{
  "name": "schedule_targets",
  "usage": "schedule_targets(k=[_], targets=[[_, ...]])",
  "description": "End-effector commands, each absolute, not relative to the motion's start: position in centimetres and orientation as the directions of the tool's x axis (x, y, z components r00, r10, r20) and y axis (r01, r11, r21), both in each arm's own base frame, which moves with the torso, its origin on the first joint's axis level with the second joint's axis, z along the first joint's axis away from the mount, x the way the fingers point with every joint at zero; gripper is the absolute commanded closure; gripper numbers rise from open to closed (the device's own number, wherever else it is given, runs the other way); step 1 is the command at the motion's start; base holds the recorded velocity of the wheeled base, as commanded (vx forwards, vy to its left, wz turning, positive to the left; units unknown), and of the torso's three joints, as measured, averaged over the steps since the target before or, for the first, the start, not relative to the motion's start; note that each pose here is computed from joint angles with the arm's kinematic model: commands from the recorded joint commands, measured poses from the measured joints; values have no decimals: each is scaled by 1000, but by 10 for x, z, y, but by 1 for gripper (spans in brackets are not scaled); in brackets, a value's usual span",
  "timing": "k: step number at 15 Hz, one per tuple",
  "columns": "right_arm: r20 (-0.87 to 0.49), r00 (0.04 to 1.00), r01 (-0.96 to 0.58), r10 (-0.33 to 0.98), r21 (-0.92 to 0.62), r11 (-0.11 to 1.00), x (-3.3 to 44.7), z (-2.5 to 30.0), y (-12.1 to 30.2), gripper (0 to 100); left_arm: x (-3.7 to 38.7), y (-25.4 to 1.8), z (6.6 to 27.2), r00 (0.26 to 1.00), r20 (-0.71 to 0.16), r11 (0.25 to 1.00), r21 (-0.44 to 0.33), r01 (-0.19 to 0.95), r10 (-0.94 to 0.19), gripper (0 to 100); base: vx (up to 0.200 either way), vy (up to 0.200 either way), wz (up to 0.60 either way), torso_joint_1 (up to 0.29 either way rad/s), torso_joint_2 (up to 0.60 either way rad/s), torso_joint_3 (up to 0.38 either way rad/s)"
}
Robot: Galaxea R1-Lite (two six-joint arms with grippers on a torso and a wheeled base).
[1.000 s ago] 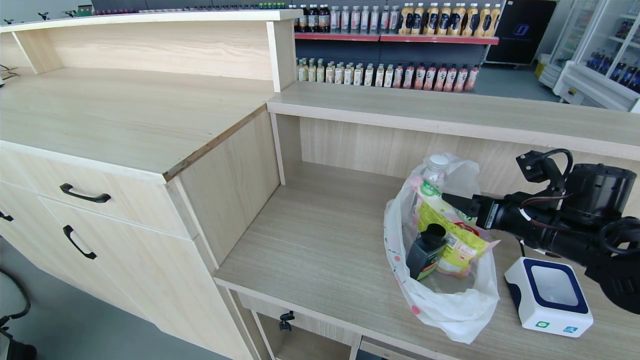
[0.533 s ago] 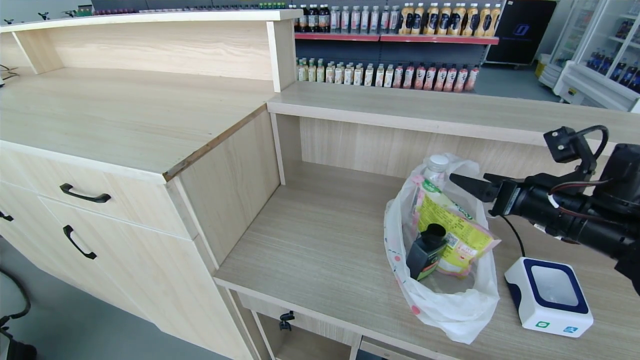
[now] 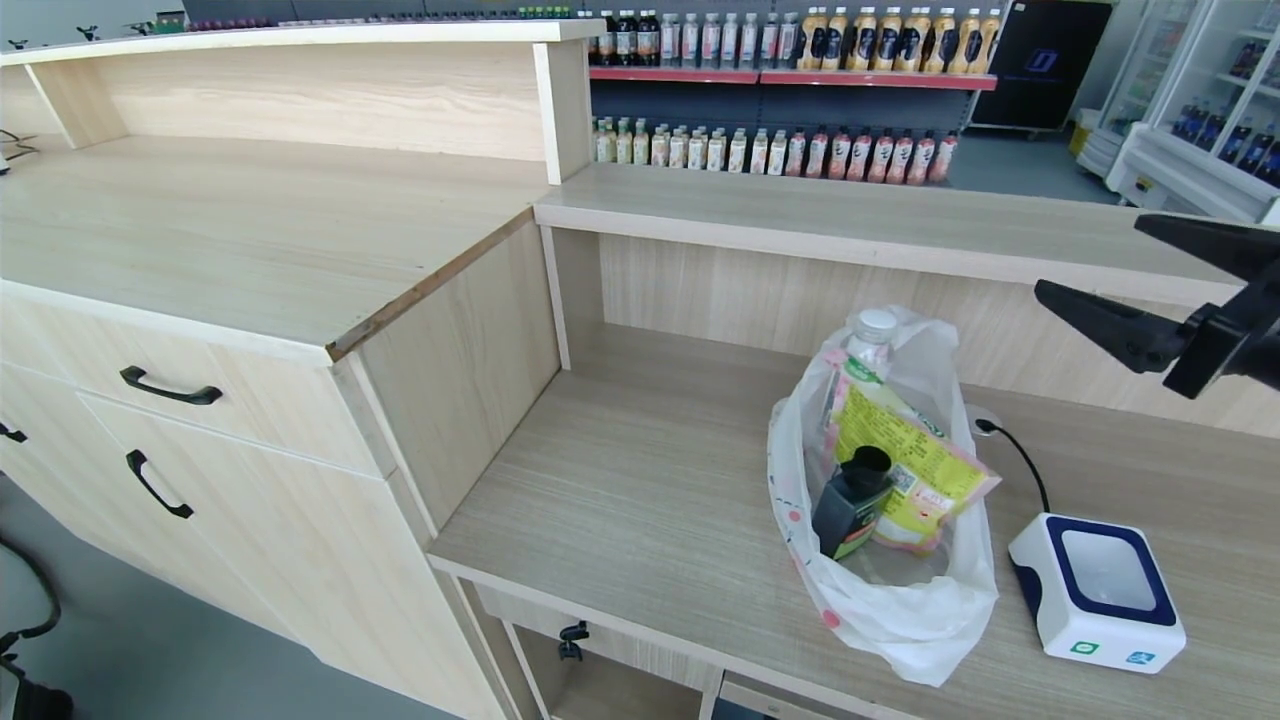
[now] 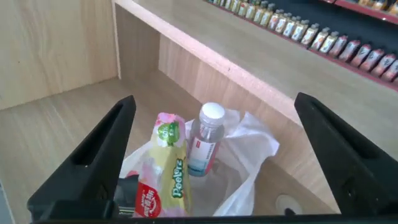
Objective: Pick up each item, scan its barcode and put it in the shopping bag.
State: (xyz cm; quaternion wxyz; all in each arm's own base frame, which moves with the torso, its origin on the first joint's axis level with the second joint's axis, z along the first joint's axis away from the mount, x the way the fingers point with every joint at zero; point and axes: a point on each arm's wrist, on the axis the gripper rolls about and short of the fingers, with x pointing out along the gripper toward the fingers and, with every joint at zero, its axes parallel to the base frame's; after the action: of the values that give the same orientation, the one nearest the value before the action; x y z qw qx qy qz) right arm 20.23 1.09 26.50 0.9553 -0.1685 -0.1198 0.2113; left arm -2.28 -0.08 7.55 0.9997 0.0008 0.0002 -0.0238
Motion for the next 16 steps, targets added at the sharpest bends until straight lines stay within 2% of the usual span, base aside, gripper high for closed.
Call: schedule_targets(k=[1,2,4,7,9,12,13,16], targets=[[227,896,-262,381,-424,867,191,293,8,0,-23,-1,76,999,-2,999,1,48,-48,0,0,0,-600,-100,286,168],[230,918,-210,322,-406,889,186,316,9,0,-23,-1,76,999,-2,999,1,48,-48,0,0,0,-600,-149,398,242],[193,950,-158,244,-376,913,181,341,9,0,-23,-1,76,999,-2,999,1,48,-48,0,0,0,-600,-146,486,298],[160,972,-112,171,-323,940,170,359,6,0,-23,-1,76,999,-2,999,1,48,-48,0,0,0,-600,-172,510,336],[136,982,-75,130,-354,932,163,347,-1,0,-23,-1,76,999,-2,999,1,48,-48,0,0,0,0,-146,466,320],[119,993,25,19,-360,933,149,339,-18,0,-23,-1,76,999,-2,999,1,48,-48,0,0,0,0,-45,149,108],[89,994,82,-56,-321,943,137,322,-26,0,-23,-1,76,999,-2,999,1,48,-48,0,0,0,0,0,0,0],[41,986,165,-160,-275,947,106,288,-31,0,-23,-1,76,999,-2,999,1,48,-48,0,0,0,0,0,0,0]])
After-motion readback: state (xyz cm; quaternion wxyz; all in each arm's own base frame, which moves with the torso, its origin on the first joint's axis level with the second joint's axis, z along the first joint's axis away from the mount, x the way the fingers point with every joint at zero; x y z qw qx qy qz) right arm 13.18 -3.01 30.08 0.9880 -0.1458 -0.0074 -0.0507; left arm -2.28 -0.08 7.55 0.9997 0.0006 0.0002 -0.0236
